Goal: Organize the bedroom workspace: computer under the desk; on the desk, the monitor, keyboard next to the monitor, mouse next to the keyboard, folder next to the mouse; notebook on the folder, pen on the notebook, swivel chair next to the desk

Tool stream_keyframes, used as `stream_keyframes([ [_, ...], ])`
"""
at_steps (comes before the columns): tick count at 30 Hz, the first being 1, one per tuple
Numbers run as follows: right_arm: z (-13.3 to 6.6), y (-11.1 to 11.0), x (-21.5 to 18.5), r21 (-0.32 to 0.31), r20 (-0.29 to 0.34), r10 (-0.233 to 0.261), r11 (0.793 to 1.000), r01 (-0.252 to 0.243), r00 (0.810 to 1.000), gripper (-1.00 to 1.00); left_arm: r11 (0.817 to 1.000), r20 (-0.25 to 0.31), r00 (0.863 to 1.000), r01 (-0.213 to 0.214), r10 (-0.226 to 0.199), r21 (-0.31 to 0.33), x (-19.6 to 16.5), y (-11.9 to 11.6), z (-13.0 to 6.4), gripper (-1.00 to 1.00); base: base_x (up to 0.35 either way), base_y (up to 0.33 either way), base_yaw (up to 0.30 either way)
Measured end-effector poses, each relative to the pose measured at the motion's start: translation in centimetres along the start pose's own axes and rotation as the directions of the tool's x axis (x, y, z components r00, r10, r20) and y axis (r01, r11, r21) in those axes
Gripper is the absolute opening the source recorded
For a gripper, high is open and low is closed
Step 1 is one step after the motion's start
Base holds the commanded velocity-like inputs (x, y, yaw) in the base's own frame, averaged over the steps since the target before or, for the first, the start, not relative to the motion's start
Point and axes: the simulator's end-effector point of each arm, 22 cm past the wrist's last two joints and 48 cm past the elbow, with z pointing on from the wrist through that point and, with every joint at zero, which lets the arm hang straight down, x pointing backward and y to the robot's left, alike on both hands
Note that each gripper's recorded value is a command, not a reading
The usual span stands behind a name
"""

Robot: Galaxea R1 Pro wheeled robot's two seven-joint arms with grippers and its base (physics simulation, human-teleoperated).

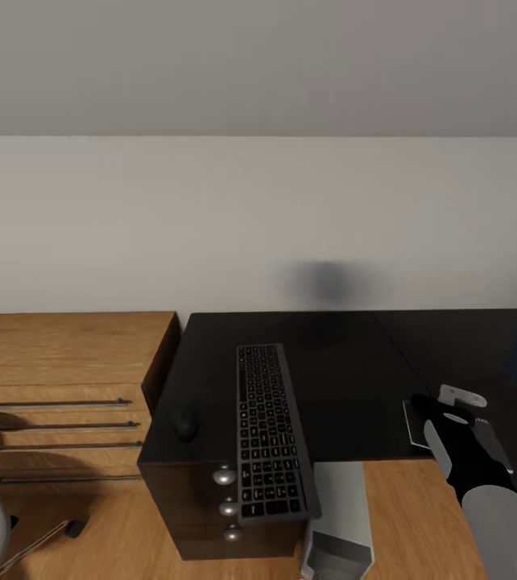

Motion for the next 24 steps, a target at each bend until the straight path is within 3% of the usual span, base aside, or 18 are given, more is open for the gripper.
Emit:
stream_keyframes([
  [24,-0.05,0.32,0.01,-0.006,0.002,0.002,1.000,-0.002,1.000,1.00,1.000,0.000,1.000,0.000,0.000,0.002,0.00,-0.14,-0.02,1.00,-0.138,0.002,0.000],
])
